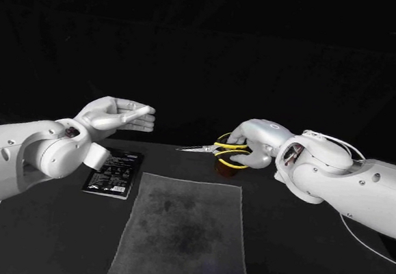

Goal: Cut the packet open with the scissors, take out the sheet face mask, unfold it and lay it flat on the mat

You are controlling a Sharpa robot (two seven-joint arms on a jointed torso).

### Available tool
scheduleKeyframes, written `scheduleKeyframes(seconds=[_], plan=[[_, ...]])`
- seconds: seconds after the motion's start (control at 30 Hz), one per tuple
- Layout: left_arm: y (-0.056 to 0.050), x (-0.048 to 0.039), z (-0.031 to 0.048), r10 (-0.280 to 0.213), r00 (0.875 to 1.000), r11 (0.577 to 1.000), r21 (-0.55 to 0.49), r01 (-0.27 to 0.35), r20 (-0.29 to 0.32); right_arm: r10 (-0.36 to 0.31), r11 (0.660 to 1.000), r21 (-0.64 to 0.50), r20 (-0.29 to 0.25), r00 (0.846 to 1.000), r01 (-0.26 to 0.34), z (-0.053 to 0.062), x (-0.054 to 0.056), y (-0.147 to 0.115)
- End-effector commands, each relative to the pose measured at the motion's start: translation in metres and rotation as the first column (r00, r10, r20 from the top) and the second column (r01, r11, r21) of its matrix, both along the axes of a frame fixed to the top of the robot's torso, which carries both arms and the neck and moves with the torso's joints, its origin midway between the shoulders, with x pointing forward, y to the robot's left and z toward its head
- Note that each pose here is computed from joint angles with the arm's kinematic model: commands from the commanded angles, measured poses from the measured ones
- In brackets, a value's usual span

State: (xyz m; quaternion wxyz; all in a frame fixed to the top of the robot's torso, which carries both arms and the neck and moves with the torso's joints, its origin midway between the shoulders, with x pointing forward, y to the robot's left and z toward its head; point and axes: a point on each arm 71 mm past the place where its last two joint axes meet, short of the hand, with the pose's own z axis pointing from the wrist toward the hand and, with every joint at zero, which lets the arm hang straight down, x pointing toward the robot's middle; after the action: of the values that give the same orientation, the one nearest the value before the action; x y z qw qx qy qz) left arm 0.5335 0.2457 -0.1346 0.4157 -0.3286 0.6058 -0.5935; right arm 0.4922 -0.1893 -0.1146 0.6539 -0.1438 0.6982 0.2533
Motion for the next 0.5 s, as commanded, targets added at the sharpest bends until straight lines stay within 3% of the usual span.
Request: scheduleKeyframes(seconds=[0.03, 0.17, 0.27, 0.5], plan=[[-0.012, 0.0032, -0.0021, -0.023, 1.0, 0.989, 0.148, 0.024, -0.007, 0.016, 1.0, -0.008, -0.026, 1.0, -0.016, -0.004, -0.005, 0.009], [-0.03, 0.007, -0.007, -0.084, 0.994, 0.966, 0.239, 0.099, -0.071, 0.047, 0.999, -0.012, -0.034, 0.998, -0.048, -0.01, -0.011, 0.021], [-0.042, 0.0074, -0.0136, -0.14, 0.98, 0.931, 0.319, 0.179, -0.141, 0.067, 0.998, -0.016, -0.035, 0.997, -0.067, -0.013, -0.014, 0.029], [-0.069, 0.0008, -0.0286, -0.242, 0.922, 0.829, 0.429, 0.359, -0.303, 0.1, 0.995, -0.022, -0.037, 0.994, -0.101, -0.019, -0.02, 0.042]])
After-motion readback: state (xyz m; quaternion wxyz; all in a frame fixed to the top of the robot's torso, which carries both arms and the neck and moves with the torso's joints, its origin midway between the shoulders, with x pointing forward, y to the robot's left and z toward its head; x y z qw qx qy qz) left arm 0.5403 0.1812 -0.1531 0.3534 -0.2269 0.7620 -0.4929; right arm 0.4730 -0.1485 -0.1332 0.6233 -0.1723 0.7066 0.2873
